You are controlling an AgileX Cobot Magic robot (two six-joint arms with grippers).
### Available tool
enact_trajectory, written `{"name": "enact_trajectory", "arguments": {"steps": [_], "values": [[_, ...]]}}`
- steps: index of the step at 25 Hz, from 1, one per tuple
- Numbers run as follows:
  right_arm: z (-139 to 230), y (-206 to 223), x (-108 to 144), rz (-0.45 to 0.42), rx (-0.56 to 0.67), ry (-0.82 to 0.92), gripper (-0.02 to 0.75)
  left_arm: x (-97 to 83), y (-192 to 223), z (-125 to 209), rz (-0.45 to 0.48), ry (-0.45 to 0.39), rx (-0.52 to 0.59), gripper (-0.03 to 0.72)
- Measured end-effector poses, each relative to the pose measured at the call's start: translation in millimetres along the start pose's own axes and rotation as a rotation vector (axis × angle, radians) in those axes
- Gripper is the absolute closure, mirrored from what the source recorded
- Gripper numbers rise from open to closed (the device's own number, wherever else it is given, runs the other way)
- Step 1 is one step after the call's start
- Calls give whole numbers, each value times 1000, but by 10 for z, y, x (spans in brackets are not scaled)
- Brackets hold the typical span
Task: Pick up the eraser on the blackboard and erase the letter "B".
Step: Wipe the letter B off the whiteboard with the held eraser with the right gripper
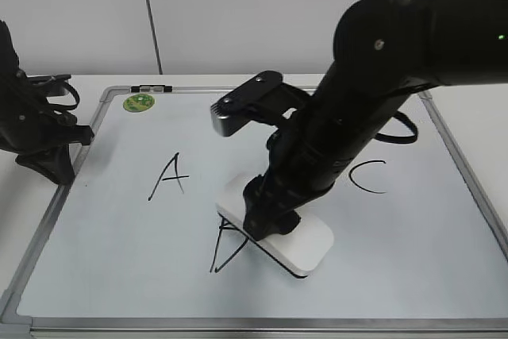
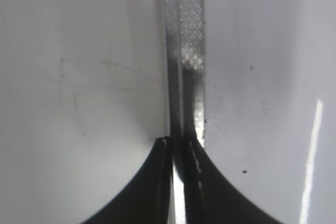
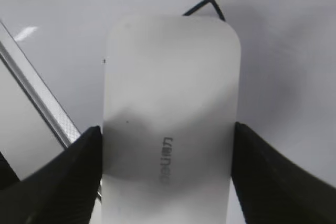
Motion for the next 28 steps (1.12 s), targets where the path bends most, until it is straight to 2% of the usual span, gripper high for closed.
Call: {"name": "enact_trajectory", "arguments": {"steps": [12,20,28], "values": [[-189,434,368,30,39,-222,195,0,0,0,0,0,0,678],[-192,709,367,75,50,-304,195,-2,0,-2,2,-1,-2,678],[-209,721,359,90,48,-329,195,-2,0,-4,2,-3,-4,686]]}}
Point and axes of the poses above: a point on each arm's last joint axis where the gripper is mounted, y pointing out along that axis toward the gripper, x along the wrist's bending axis when the last joint is at zero, z = x × y, the point moved 1 cm from there along y, pointing out along that axis toward the gripper, and after that the axes turned 2 degrees about -y, right-handed, at the moved point
